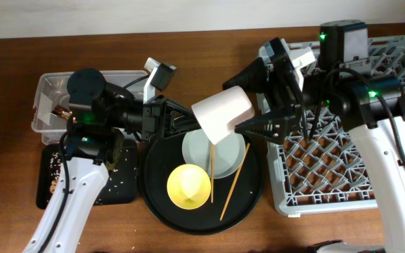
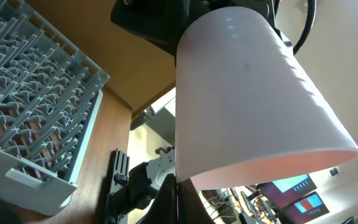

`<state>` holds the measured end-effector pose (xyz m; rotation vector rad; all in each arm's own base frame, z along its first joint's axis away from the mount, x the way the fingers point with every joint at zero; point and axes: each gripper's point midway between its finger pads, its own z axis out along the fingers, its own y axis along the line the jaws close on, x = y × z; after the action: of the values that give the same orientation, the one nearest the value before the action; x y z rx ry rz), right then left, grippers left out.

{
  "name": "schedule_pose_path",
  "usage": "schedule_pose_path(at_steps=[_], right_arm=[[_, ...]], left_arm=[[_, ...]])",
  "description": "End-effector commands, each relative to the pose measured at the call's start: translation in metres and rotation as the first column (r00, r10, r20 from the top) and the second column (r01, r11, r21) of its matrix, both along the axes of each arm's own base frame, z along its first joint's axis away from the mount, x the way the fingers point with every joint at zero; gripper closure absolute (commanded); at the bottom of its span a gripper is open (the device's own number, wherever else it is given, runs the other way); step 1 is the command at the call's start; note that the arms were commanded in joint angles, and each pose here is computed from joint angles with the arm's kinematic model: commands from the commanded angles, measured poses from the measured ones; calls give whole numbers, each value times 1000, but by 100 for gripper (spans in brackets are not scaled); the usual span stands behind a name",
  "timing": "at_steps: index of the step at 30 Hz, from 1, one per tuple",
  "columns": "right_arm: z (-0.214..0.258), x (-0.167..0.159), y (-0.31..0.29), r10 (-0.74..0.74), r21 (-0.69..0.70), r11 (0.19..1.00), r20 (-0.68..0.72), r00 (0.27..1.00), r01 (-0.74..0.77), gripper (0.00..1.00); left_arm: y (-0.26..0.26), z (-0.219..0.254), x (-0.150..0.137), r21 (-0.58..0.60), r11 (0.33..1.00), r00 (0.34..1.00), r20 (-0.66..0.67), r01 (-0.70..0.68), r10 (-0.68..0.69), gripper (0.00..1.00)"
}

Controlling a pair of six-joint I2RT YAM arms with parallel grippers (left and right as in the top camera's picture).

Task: Sort waste into correct bins and load items into the dishwasher rack
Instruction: 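Grasp the pink cup with the right gripper and release the left gripper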

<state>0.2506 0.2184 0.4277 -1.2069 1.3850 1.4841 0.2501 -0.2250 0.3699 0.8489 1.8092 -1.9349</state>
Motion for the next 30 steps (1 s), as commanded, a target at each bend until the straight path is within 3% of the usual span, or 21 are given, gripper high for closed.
schedule_pose_path(at_steps=[1,4,8,14,17,22,24,26,30], right_arm=[[5,-3,1,7,4,1000,11,1000,-7,1],[4,-5,2,12,1,1000,-4,1000,-12,0],[0,-7,8,13,-20,1000,-9,1000,-13,7],[-1,-7,9,12,-24,1000,-8,1000,-12,31],[-1,-6,9,11,-25,1000,-8,1000,-11,50],[-1,-6,9,9,-27,1000,-9,1000,-9,50],[-3,-6,9,3,-34,999,-16,1000,-4,50],[-8,-2,9,-22,-62,998,-23,999,21,50],[-22,7,7,-92,-139,987,-36,995,86,50]], left_arm=[[0,5,-6,-3,1000,1000,22,19,-19,100],[0,5,-6,-3,1000,1000,22,19,-19,100],[0,5,-6,-3,1000,1000,22,19,-19,100],[0,5,-6,-3,1000,1000,22,19,-19,100],[0,5,-6,-3,1000,1000,22,19,-19,100],[0,5,-6,-3,1000,1000,23,18,-18,98],[1,5,-5,-5,1000,1000,27,11,-11,91],[6,6,4,-8,999,999,36,-33,34,74],[29,7,33,-13,983,982,35,-185,185,52]])
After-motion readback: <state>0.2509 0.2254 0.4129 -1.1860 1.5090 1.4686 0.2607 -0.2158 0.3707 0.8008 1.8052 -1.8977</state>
